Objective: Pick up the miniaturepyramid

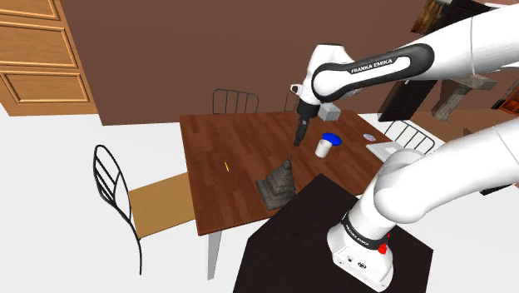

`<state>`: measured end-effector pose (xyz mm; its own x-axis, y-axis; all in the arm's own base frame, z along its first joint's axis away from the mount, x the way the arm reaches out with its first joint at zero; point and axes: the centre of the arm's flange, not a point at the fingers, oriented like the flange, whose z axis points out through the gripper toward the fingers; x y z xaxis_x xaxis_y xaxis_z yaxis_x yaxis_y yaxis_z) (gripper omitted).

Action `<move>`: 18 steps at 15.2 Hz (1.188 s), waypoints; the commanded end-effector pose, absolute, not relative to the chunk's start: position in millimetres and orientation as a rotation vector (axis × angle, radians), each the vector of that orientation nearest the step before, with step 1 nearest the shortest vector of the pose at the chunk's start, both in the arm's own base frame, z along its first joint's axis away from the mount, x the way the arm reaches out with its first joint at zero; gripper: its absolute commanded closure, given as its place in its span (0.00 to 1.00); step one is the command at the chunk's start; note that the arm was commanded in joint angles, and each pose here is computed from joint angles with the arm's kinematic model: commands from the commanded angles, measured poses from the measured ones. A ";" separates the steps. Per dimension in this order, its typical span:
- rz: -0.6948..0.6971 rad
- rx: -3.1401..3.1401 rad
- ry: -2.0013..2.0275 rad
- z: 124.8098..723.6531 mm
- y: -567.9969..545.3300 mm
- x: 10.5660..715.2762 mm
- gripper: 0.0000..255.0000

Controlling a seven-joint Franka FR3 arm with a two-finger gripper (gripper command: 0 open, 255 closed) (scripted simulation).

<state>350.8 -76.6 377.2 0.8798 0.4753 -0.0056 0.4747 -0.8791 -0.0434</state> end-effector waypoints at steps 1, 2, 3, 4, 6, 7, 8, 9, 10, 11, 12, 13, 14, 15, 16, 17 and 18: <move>0.041 -2.988 -0.874 350.5 -80.6 360.4 0.00; 0.049 -2.978 -0.927 338.0 -83.1 363.2 0.00; 0.058 -2.967 -0.979 325.6 -85.5 366.1 0.00; 0.067 -2.955 -1.032 313.1 -88.0 369.0 0.00; 0.084 -2.928 -1.136 288.2 -92.9 374.9 0.00; 0.092 -2.914 -1.188 275.7 -95.3 377.9 0.00; 0.101 -2.898 -1.240 263.3 -97.6 381.0 0.00; 0.110 -2.881 -1.292 250.9 -100.0 384.1 0.00; 0.118 -2.864 -1.344 238.4 -102.3 387.2 0.00; 0.127 -2.845 -1.395 226.0 -104.6 390.4 0.00; 0.135 -2.825 -1.446 213.6 -106.9 393.6 0.00; 0.144 -2.805 -1.497 201.1 -109.1 396.9 0.00; 0.153 -2.784 -1.547 188.7 -111.3 400.2 0.00; 0.161 -2.761 -1.597 176.3 -113.5 403.5 0.00; 0.170 -2.738 -1.647 163.9 -115.6 406.9 0.00; 0.174 -2.726 -1.672 157.7 -116.7 408.6 0.00; 0.174 -2.726 -1.672 152.4 -116.7 408.6 0.00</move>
